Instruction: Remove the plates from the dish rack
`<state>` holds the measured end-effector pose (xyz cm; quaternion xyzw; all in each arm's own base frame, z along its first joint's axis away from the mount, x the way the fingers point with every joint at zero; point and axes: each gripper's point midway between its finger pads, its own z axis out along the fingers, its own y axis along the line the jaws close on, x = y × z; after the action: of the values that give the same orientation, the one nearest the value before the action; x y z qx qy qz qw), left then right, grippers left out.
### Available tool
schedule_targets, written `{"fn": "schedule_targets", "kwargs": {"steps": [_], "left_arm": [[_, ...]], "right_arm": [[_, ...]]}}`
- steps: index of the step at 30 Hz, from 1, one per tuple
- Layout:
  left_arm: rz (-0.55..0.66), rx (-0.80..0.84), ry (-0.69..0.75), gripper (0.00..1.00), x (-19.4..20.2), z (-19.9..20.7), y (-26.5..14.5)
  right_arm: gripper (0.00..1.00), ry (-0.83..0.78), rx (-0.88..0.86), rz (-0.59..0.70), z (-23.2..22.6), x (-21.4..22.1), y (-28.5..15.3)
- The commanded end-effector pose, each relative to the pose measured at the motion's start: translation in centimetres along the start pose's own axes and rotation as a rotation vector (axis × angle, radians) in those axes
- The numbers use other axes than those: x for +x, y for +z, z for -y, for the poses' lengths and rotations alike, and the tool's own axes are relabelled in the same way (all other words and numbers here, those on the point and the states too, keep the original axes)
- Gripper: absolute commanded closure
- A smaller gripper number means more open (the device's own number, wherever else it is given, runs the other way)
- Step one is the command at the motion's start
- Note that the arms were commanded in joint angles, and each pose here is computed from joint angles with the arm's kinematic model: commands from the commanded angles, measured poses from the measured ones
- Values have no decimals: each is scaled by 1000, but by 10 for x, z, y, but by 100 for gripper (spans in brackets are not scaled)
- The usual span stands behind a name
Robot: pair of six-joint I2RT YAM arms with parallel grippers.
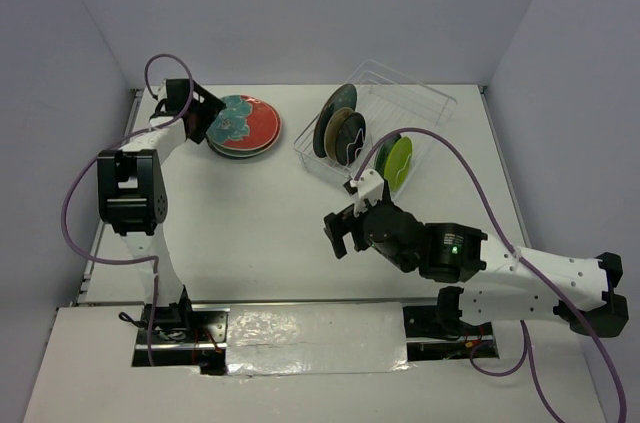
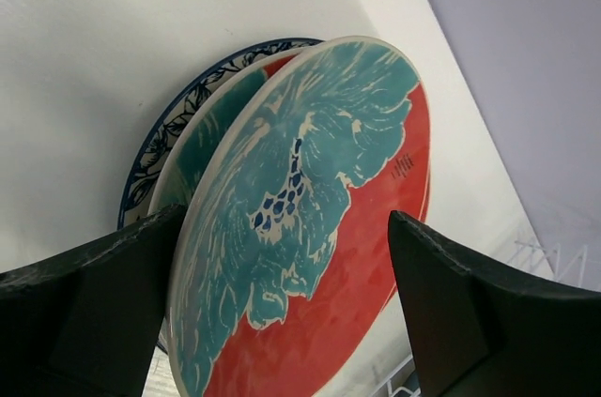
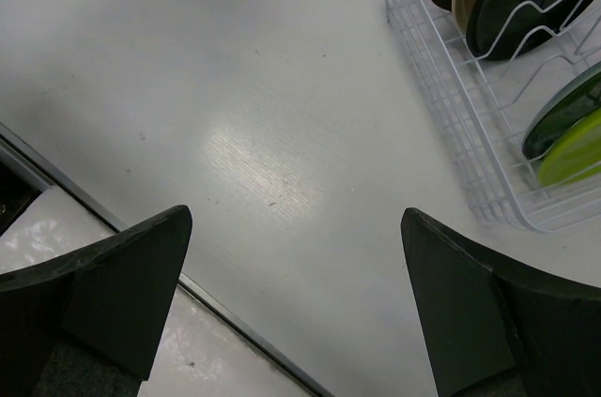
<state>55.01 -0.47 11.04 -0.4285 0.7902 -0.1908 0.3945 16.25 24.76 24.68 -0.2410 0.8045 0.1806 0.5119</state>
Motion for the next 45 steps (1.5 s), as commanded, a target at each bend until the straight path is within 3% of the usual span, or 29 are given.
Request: {"fn": "schedule_targets", "kwargs": {"steps": [1,19,27,30,34,38,41,43,44,45], "left_arm": [[-11,-76,51,1,-3,-2,-6],[-128,-232,152,1,29,-5,-4],[-99,-221,153,0,19,6,-21],[-47,-244,186,1,1,14,-45],[68,-268,208,1,-36,24,-98],[103,-284,233,0,-48,13,-145],[89,-223,307,1,-40,8,-186],[74,-125,403,1,-26,3,-215],[34,-55,450,1,-12,6,-225],[22,-20,526,0,2,-3,-242]], "right_arm": [[0,39,0,11,0,-9,-2],[0,48,-15,-18,-2,-4,-5],[0,71,23,-20,7,-3,-1],[0,146,117,-61,28,-5,19],[0,304,112,-75,41,-22,50],[0,479,142,70,64,-86,66],[0,610,280,132,95,-118,85],[0,714,383,95,106,-115,115],[0,745,415,106,114,-135,114],[0,745,472,50,118,-122,141]]}}
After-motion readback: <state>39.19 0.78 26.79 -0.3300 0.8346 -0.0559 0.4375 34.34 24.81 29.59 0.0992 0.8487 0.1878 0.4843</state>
